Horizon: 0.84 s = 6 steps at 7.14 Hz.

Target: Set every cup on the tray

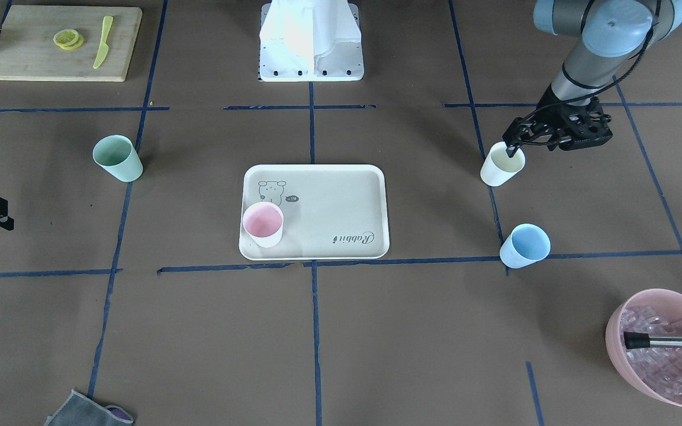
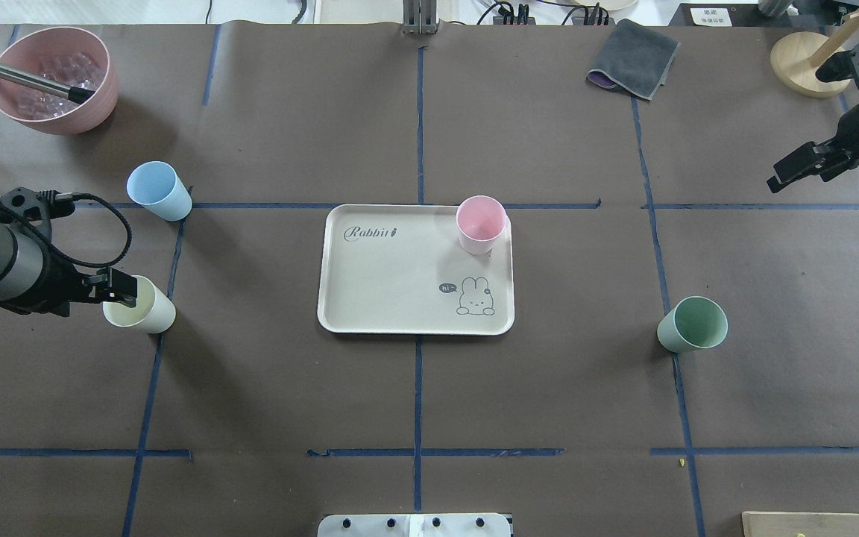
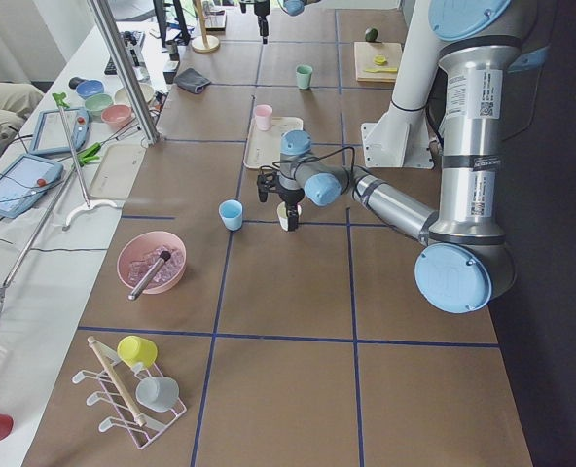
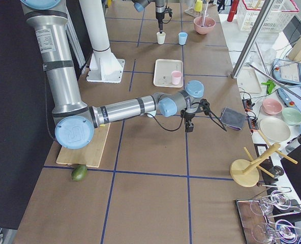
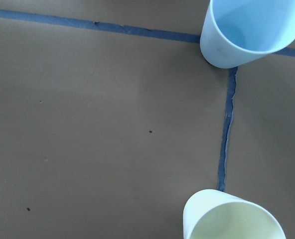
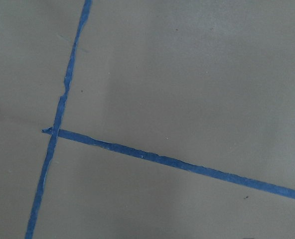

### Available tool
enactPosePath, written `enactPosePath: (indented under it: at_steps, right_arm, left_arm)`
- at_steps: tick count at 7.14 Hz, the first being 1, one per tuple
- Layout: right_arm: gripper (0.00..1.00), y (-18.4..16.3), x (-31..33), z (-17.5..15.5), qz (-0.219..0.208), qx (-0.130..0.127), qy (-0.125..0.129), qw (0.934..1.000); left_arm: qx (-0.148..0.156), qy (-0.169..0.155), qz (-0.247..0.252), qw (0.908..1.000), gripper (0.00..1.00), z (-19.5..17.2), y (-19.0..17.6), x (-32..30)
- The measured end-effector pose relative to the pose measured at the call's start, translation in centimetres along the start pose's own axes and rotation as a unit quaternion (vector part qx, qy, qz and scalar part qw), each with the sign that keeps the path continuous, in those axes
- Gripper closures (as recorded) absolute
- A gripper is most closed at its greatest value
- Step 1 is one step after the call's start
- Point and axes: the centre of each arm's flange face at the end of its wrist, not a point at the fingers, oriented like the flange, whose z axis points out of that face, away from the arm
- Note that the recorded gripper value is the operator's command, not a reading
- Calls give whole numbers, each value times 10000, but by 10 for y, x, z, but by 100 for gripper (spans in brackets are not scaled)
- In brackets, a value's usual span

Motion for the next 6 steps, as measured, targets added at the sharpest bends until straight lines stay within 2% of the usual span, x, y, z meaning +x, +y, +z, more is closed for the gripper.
enactPosePath:
  at_steps: [1,2,3,5,6]
  right_arm:
    - [1,0,0,0,1,-4,-4,10000]
    - [1,0,0,0,0,-5,-6,10000]
    - [1,0,0,0,3,-5,-8,10000]
    - [1,0,-1,0,10,1,-12,10000]
    - [1,1,-1,0,14,5,-13,10000]
  left_arm:
    - [-2,-59,-53,10000,32,11,2,7]
    - [-10,-111,-93,9999,66,19,2,8]
    - [-20,-142,-119,9998,90,23,2,7]
    - [-41,-177,-137,9997,100,29,0,8]
    - [-46,-153,-127,9998,100,28,0,9]
